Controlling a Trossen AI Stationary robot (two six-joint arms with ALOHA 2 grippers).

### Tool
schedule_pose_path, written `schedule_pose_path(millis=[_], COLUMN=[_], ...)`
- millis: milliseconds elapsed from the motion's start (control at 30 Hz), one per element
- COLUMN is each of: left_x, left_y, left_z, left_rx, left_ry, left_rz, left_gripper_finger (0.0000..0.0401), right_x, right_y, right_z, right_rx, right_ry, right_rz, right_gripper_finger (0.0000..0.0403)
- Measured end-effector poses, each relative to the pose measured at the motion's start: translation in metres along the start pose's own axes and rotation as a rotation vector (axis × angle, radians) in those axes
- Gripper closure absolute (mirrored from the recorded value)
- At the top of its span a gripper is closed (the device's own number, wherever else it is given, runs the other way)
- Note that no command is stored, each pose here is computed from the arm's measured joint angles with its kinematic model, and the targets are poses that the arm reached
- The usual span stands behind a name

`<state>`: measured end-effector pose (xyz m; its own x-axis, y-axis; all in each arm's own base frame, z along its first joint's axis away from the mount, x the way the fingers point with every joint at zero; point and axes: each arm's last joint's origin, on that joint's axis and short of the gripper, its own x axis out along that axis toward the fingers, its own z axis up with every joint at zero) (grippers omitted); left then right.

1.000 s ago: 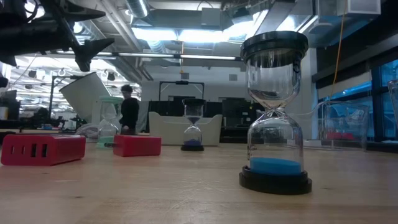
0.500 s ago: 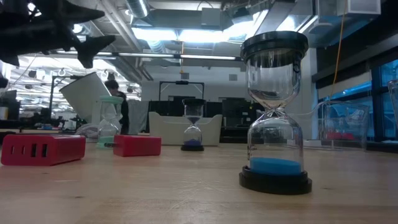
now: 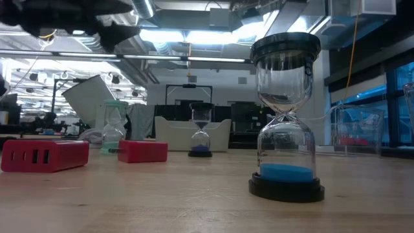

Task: Pick & Place Office items
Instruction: Put the top blue hourglass into the gray bin

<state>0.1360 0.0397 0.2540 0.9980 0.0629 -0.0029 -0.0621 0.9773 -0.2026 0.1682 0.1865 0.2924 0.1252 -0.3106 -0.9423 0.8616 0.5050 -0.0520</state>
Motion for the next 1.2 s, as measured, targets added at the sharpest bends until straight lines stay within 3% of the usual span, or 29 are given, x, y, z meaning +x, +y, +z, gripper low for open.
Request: schedule_pose_path(millis=[133, 367, 600, 667, 900, 1200], left_x=[0.022, 0.062, 0.091, 0.1, 0.13, 0.157], left_y=[-0.006, -0.016, -0.03, -0.032, -0.027, -0.02], left_z=[0.005, -0.011, -0.025, -0.031, -0.041, -0.068], left_rx=[0.046, 0.137, 0.438, 0.476, 0.391, 0.28], left_ry=[0.065, 0.229, 0.316, 0.327, 0.238, 0.331], left_rz=[0.016, 0.037, 0.032, 0.015, 0.059, 0.078], left_gripper_finger=[0.0103, 0.0103, 0.0103, 0.0103, 0.0103, 0.0103], right_x=[0.0, 0.0, 0.0, 0.0, 0.0, 0.001], right_y=[0.001, 0.001, 0.0, 0.0, 0.0, 0.0], right_z=[0.001, 0.002, 0.0, 0.0, 0.0, -0.001], right_rx=[-0.031, -0.037, -0.085, -0.098, -0.097, -0.045], right_ry=[-0.006, -0.005, 0.033, 0.034, 0.035, 0.079], right_rz=[0.001, 0.001, -0.012, -0.012, -0.013, -0.029], right_gripper_finger=[0.0117, 0.0117, 0.0117, 0.0117, 0.0117, 0.0117])
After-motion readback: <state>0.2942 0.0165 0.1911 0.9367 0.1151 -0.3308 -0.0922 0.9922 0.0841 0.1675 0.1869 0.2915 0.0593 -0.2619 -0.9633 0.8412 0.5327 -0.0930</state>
